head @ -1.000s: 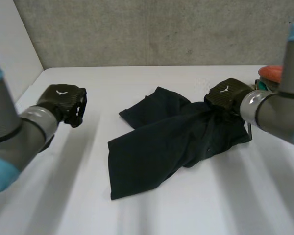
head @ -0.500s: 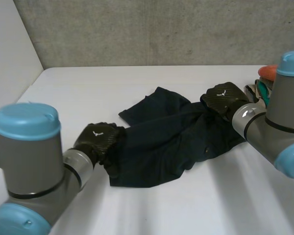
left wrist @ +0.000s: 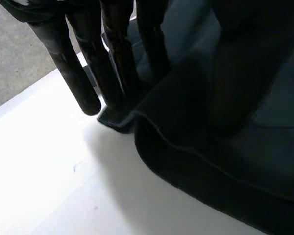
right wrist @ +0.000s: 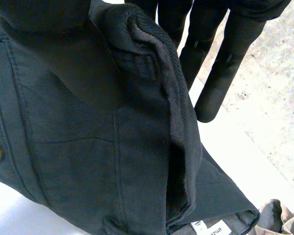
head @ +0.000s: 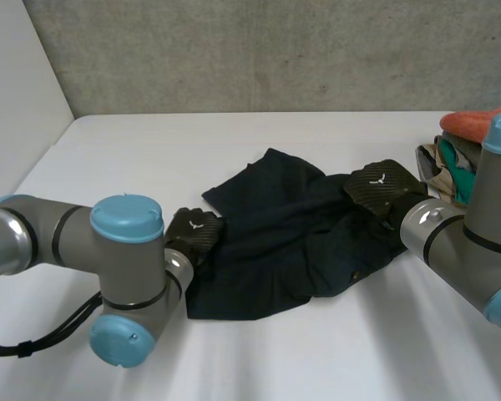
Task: Fold the laundry.
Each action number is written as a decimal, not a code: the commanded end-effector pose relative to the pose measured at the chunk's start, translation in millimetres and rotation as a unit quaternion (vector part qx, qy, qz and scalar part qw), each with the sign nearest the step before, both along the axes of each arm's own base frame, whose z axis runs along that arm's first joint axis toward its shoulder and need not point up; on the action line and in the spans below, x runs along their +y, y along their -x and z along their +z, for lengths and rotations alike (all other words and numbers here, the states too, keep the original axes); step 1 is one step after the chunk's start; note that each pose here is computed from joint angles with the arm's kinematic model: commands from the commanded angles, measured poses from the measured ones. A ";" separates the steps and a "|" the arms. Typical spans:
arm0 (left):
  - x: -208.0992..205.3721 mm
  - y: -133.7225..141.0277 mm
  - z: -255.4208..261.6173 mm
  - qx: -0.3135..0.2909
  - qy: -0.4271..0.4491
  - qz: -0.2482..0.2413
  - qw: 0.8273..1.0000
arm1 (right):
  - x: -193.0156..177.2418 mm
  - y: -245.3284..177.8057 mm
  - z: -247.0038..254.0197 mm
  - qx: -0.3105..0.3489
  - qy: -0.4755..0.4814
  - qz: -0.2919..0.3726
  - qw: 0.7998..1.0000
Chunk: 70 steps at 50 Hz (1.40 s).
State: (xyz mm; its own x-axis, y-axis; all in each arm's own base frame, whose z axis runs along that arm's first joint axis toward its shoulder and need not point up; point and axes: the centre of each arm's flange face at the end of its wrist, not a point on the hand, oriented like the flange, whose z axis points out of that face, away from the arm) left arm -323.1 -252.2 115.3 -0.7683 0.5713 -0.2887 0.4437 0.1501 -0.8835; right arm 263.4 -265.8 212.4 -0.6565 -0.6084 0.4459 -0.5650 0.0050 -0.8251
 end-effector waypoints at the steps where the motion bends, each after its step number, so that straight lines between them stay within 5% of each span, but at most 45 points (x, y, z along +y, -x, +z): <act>1: -17.5 8.2 4.5 -0.002 0.042 -0.001 0.999 | -10.4 0.2 -2.3 -0.005 0.013 -0.006 1.000; 8: -72.2 13.2 74.2 0.053 0.183 0.039 0.981 | -53.5 -15.1 19.6 -0.043 0.123 -0.014 0.991; 12: -110.5 1.0 151.8 0.125 0.301 0.078 0.942 | -92.7 -27.0 64.4 -0.097 0.253 -0.029 0.962; 16: -128.7 -20.8 229.1 0.203 0.403 0.111 0.885 | -124.3 -29.8 129.0 -0.181 0.422 -0.035 0.888; 17: -129.3 -25.9 243.6 0.221 0.419 0.117 0.873 | -131.3 -27.2 148.3 -0.219 0.476 -0.033 0.851; 18: -129.1 -36.3 267.9 0.256 0.446 0.125 0.848 | -132.8 -25.7 156.9 -0.239 0.498 -0.029 0.833; 21: -122.1 -48.0 300.6 0.302 0.481 0.121 0.814 | -131.4 -25.2 178.9 -0.305 0.547 -0.004 0.779; 22: -120.5 -48.7 303.8 0.306 0.484 0.117 0.812 | -132.5 -23.6 178.4 -0.311 0.545 -0.001 0.779; 24: -116.9 -48.9 303.9 0.305 0.478 0.107 0.817 | -132.9 -25.0 174.1 -0.316 0.529 0.011 0.787; 32: -96.2 -38.6 213.6 0.232 0.331 0.053 0.913 | -123.1 -48.3 95.7 -0.268 0.357 0.049 0.893; 39: -82.6 -60.3 109.5 0.144 0.207 0.100 0.963 | -103.5 -45.1 -4.8 -0.166 0.189 0.031 0.967; 43: -64.2 -69.3 56.8 0.078 0.133 0.105 0.982 | -78.0 -39.7 -57.5 -0.079 0.101 0.036 0.991; 50: -29.4 -82.7 35.5 0.009 0.053 0.099 0.994 | -45.0 -18.1 -89.0 0.027 -0.009 0.044 0.999; 59: -4.2 -83.0 73.2 0.043 0.057 0.076 0.995 | -20.5 -11.3 -69.6 -0.006 -0.052 0.028 0.998; 70: 54.2 -106.7 65.5 0.005 -0.030 0.074 0.997 | 1.1 -8.5 -71.4 -0.012 -0.067 0.025 0.997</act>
